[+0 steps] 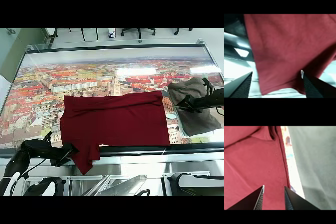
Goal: Fold the shirts.
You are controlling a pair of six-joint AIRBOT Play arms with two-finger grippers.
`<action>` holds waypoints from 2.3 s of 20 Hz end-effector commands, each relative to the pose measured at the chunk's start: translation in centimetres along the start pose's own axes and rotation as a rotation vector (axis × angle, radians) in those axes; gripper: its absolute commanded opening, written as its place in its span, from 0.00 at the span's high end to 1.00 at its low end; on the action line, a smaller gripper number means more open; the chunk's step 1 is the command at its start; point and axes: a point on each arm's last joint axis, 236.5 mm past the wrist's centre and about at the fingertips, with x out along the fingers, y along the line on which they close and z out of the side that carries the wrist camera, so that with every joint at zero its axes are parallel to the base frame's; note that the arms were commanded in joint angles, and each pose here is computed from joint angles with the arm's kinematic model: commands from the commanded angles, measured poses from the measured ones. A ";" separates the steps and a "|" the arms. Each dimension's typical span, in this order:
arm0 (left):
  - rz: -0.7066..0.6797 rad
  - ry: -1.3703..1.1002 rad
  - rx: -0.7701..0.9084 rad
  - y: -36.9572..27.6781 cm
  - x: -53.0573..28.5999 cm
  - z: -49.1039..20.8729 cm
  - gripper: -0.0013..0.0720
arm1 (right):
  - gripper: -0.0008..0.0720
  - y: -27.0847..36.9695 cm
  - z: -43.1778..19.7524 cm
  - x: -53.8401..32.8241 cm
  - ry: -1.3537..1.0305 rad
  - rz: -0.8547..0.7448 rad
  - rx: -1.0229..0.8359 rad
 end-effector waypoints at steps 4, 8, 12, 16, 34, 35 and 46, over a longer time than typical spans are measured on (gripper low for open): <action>-0.038 -0.038 -0.031 -0.4 1.8 2.5 0.53 | 0.56 0.6 -0.9 0.0 0.038 0.027 -0.005; -0.070 -0.075 0.047 -2.8 0.0 4.9 0.95 | 0.56 1.1 -2.3 0.0 0.090 0.050 -0.001; -0.044 -0.049 0.179 -4.1 -2.8 4.7 0.96 | 0.57 -0.8 -6.7 0.7 0.196 0.030 0.115; -0.032 -0.118 0.269 -5.1 -6.0 4.2 0.96 | 0.57 -4.0 -12.5 2.1 0.311 -0.066 0.194; -0.026 -0.117 0.350 -6.2 -5.9 3.0 0.96 | 0.95 0.2 -20.2 8.7 0.452 0.007 0.156; -0.011 -0.141 0.358 -5.8 -6.5 3.1 0.96 | 0.95 0.5 -19.8 8.5 0.434 0.015 0.158; 0.092 -0.339 0.254 -0.9 -12.0 3.6 0.96 | 0.95 -4.7 -20.8 3.9 0.415 -0.327 0.310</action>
